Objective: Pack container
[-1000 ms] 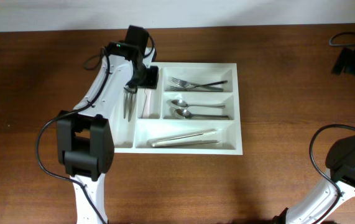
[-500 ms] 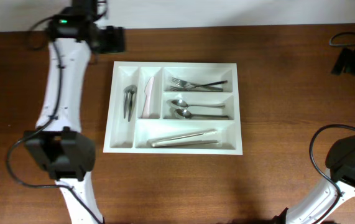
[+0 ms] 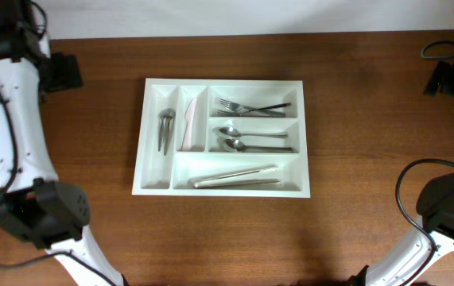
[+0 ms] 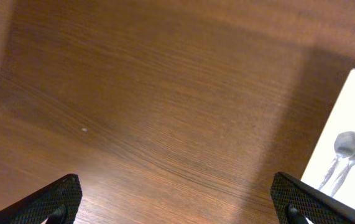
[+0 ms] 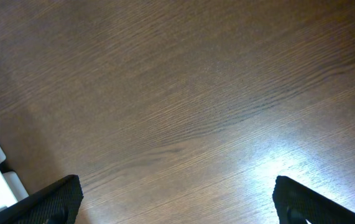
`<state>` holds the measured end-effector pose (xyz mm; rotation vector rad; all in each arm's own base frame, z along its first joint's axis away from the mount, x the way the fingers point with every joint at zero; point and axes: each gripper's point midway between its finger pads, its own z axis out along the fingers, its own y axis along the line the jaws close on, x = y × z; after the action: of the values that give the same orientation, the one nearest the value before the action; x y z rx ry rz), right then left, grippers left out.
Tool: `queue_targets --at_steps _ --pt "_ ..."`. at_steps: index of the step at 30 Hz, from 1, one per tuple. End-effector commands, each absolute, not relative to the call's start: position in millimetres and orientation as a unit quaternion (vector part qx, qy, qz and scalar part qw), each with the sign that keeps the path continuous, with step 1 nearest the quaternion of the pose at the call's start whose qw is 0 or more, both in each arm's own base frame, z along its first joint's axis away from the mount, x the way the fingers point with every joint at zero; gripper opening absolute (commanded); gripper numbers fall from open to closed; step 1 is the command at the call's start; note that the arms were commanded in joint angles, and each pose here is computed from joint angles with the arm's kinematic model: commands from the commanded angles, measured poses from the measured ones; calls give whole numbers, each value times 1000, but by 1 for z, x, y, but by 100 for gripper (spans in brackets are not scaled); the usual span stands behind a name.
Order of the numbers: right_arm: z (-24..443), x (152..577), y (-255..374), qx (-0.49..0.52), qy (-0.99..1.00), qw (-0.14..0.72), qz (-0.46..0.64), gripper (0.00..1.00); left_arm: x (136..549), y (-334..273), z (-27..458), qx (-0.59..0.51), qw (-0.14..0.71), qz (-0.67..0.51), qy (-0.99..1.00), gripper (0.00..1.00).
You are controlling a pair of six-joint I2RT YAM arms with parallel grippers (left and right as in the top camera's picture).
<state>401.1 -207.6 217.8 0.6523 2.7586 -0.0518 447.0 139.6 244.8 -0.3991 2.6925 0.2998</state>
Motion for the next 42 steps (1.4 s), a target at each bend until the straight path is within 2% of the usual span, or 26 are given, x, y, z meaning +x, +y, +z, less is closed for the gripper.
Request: queue_targets --at_steps 1,5,12,17,23,31,42 --pt "219 400 -209 233 960 154 -17 99 429 138 309 -132 273 123 945 99" --pt "219 400 -209 234 960 154 -17 98 419 109 343 -68 322 70 942 99" --pt "219 400 -209 233 960 154 -17 98 386 75 396 -27 388 19 921 99" --pt "219 400 -209 234 960 154 -17 99 341 54 420 0 414 8 910 99" --pt "219 400 -208 233 960 154 -17 99 276 15 450 30 483 -38 874 99" --pt "219 400 -208 233 960 154 -17 99 196 -23 441 65 524 -77 846 99" --pt "219 400 -209 234 960 154 -17 98 144 -37 408 34 481 -108 869 99"
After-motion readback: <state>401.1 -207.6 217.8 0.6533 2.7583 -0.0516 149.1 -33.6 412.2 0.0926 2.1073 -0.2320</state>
